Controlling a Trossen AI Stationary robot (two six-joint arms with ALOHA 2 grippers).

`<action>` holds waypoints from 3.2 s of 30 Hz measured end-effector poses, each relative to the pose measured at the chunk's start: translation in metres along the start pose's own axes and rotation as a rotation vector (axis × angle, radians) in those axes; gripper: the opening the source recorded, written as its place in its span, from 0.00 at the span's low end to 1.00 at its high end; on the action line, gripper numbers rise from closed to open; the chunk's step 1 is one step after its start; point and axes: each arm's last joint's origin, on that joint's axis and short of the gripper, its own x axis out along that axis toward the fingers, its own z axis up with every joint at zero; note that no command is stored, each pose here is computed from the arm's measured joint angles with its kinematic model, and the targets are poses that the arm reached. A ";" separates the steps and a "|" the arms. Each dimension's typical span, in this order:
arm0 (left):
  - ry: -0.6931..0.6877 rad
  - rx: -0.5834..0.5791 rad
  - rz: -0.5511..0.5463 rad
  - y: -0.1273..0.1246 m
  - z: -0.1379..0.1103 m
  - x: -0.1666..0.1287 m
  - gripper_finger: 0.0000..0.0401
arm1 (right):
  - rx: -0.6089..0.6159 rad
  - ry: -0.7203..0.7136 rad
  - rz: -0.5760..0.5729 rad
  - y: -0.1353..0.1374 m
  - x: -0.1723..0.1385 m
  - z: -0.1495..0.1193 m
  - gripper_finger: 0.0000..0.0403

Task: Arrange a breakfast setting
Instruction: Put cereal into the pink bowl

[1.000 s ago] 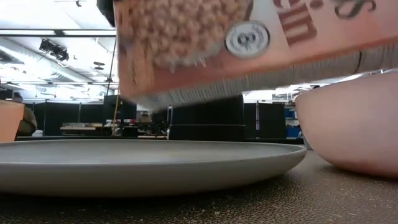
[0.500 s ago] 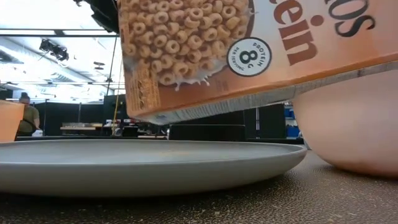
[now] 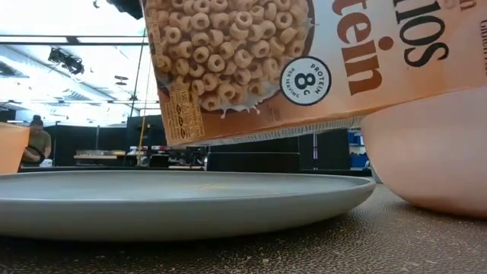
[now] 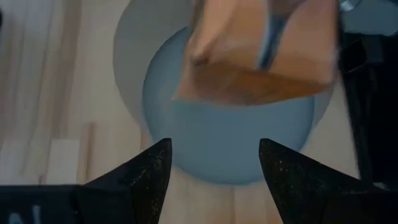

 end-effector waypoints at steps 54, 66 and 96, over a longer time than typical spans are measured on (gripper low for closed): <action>-0.180 0.148 0.036 -0.022 0.168 0.025 0.79 | 0.000 -0.009 -0.015 -0.001 0.000 0.000 0.03; -0.140 0.199 -0.017 -0.035 0.163 0.038 0.79 | -0.007 -0.012 -0.021 -0.001 0.000 0.000 0.03; 0.051 0.186 0.055 -0.029 0.152 0.083 0.48 | -0.001 -0.018 -0.020 0.000 0.000 0.001 0.03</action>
